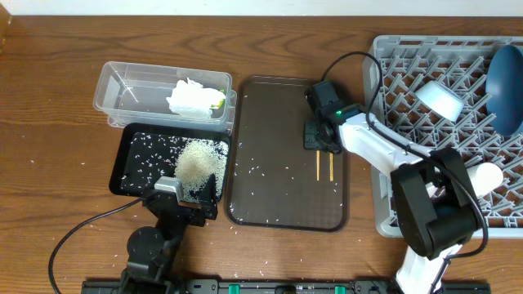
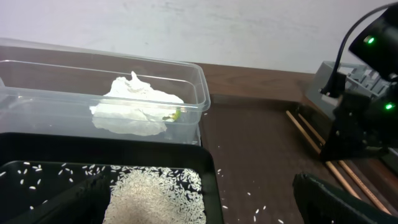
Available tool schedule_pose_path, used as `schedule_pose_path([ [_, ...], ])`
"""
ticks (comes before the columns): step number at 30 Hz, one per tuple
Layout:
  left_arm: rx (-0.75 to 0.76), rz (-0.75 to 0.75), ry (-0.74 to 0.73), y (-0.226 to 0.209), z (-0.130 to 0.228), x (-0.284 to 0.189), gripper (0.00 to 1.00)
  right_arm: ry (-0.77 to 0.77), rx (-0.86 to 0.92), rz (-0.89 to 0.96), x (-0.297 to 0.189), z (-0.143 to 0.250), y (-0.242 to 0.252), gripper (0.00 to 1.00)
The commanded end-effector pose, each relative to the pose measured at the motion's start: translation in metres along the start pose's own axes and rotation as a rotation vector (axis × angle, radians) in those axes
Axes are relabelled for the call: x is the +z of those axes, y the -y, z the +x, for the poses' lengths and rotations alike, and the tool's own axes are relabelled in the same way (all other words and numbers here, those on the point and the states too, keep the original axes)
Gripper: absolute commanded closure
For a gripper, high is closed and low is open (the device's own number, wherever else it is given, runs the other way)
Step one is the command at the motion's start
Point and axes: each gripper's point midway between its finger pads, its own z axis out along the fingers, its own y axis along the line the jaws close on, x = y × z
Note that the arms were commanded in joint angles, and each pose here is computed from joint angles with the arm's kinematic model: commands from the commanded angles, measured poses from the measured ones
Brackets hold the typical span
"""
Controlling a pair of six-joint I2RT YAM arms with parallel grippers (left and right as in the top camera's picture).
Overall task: Sort waste into correct bins and load items into the dishwasher rack
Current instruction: 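Place the chopstick into the dish rack with the right gripper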
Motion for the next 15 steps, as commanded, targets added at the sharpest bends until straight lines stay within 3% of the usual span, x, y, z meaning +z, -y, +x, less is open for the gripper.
schedule_pose_path([
  [1, -0.009, 0.01, -0.031, 0.0, 0.013, 0.002, 0.04, 0.102, -0.072, -0.075, -0.052, -0.022, -0.001, 0.99],
  [9, -0.009, 0.01, -0.031, 0.0, 0.013, 0.002, 0.04, 0.34, -0.17, -0.1, -0.168, -0.05, 0.042, 0.99],
  [15, -0.009, 0.01, -0.031, 0.0, 0.013, 0.002, 0.04, 0.405, -0.139, -0.024, -0.193, -0.061, 0.095, 0.99],
])
